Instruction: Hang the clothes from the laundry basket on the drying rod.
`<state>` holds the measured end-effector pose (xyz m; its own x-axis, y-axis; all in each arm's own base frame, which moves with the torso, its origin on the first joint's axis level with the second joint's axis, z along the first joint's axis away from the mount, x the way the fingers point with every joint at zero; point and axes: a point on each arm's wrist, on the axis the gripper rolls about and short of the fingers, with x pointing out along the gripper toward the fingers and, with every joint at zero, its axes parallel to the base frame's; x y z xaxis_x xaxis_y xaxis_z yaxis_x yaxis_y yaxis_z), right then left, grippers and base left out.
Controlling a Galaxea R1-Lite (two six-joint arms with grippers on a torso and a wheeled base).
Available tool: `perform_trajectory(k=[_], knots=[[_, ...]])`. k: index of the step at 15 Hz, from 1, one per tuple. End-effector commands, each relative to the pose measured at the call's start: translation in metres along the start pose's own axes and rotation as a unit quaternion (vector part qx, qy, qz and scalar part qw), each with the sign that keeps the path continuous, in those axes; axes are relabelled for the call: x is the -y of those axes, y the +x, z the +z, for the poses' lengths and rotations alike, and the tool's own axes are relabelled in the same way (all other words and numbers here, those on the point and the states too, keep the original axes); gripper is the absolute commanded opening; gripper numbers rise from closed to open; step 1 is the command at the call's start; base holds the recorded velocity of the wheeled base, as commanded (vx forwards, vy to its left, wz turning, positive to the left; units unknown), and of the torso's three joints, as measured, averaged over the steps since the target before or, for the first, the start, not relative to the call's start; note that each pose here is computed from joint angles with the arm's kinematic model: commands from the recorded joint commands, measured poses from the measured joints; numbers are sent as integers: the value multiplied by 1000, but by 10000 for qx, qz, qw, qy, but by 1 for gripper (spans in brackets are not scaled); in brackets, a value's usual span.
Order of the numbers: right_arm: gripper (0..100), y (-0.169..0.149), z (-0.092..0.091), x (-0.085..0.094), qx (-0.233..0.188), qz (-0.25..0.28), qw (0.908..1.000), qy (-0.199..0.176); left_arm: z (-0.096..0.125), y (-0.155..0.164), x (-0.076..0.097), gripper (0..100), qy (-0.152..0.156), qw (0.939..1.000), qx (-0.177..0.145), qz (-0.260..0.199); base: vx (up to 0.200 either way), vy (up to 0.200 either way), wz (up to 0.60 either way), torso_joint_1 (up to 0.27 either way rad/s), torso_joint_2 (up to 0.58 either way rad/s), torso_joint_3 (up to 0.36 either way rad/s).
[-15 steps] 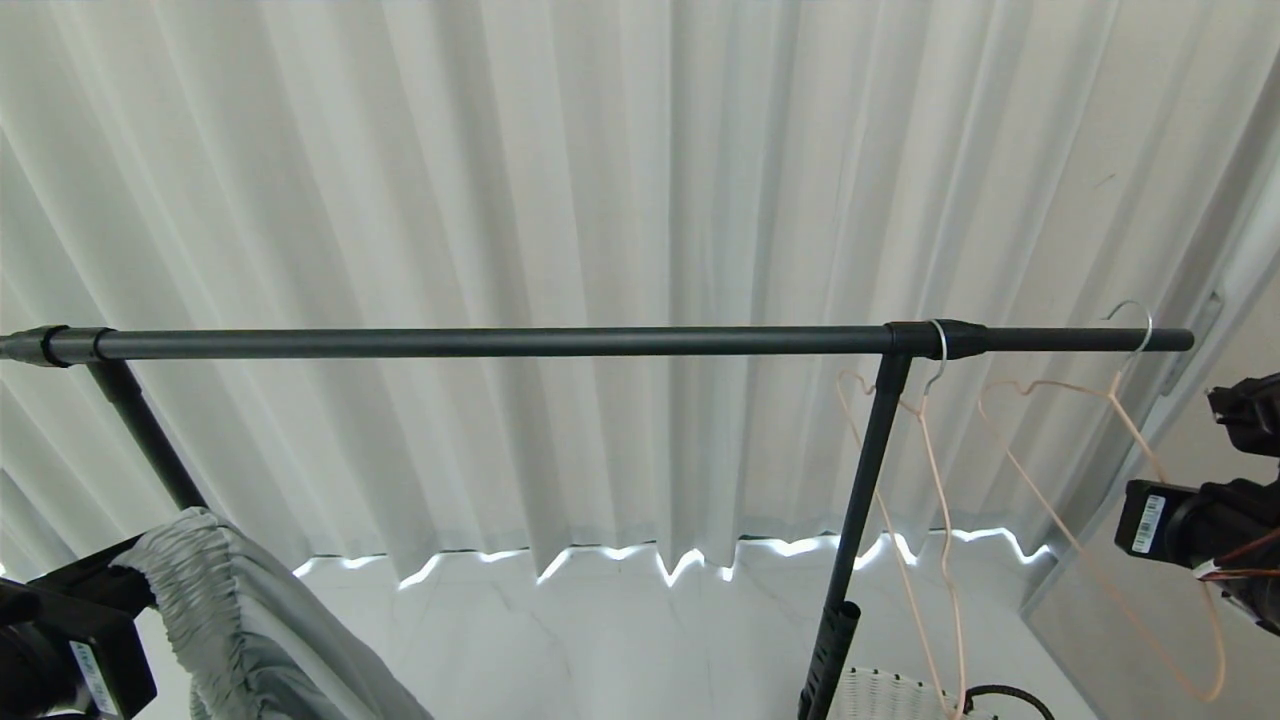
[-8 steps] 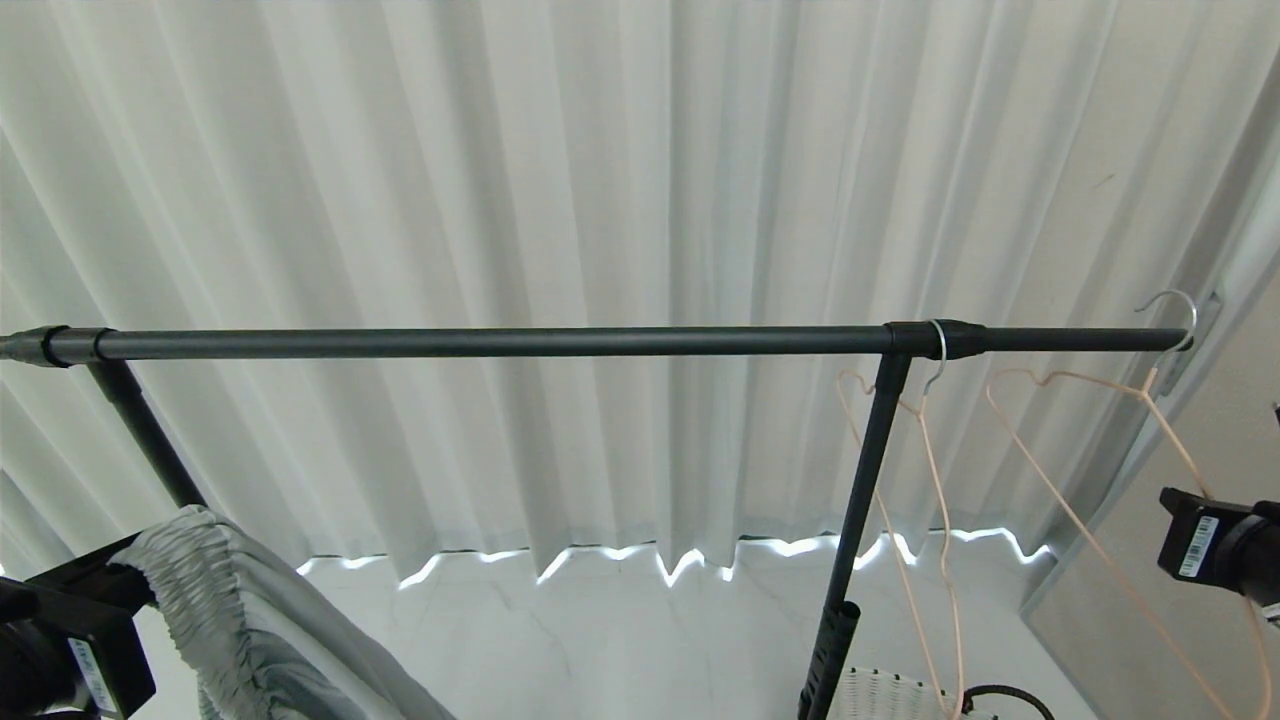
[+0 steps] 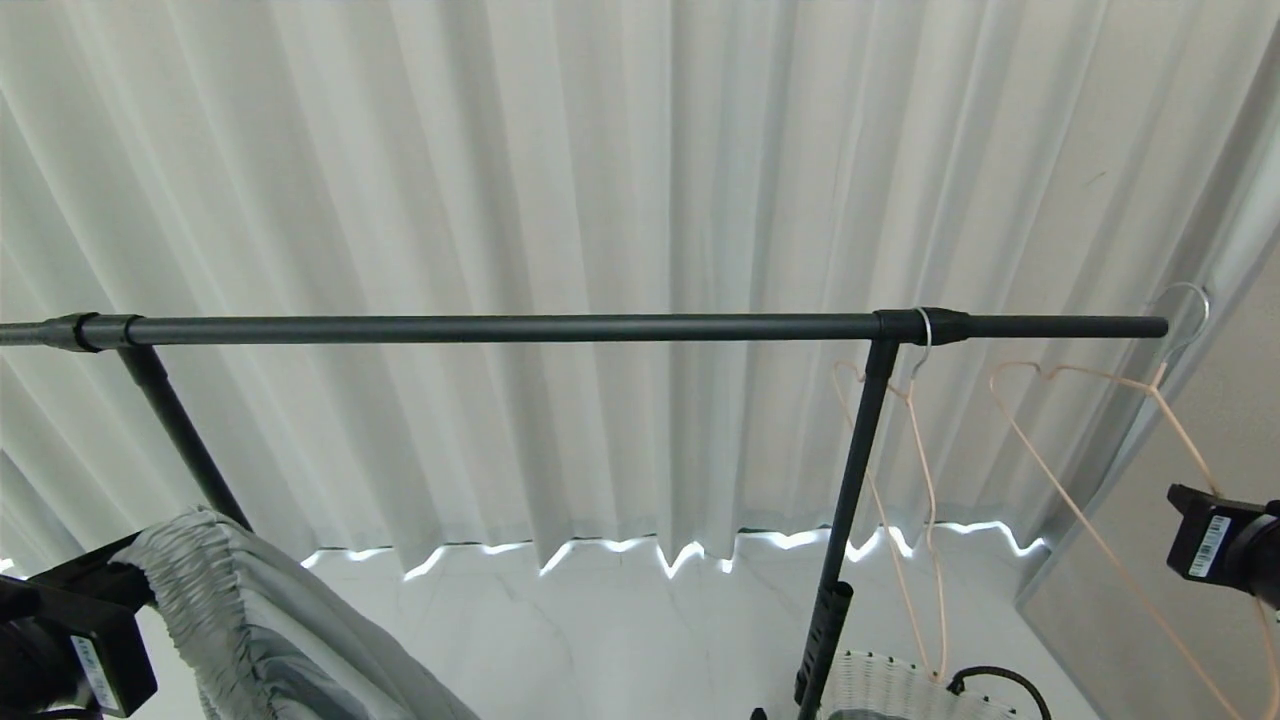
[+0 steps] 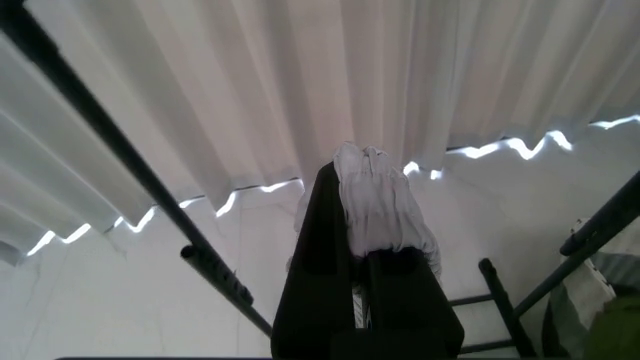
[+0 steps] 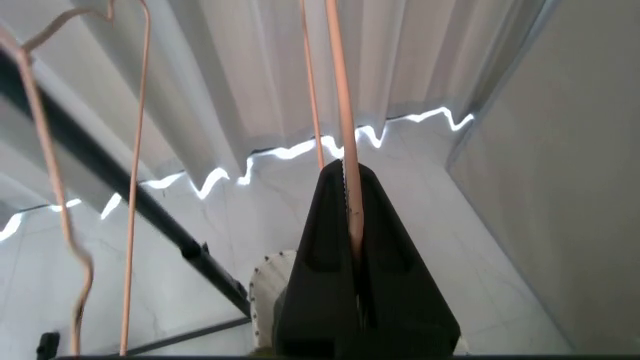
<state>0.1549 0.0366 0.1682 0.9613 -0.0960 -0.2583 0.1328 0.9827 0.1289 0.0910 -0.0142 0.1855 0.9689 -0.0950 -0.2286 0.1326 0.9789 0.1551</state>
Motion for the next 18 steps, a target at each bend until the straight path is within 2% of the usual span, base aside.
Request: perform_trajectory(k=[1,7,17,18], knots=[[0,0,0,0,-3,15,10000,-1,0,0,0,0,0,10000,-2,0,-200,0,0,-7,2,12],[0,0,0,-1,-11,21,10000,-6,-1,0,0,0,-7,10000,-17,-2,-200,0,0,0,3,2],[0,0,-1,-1,-21,41,10000,-15,0,0,0,0,23,10000,-10,7,0,0,0,0,0,0],[0,0,0,-2,-16,57,10000,-16,0,0,0,0,23,10000,-3,8,0,200,0,7,7,2]])
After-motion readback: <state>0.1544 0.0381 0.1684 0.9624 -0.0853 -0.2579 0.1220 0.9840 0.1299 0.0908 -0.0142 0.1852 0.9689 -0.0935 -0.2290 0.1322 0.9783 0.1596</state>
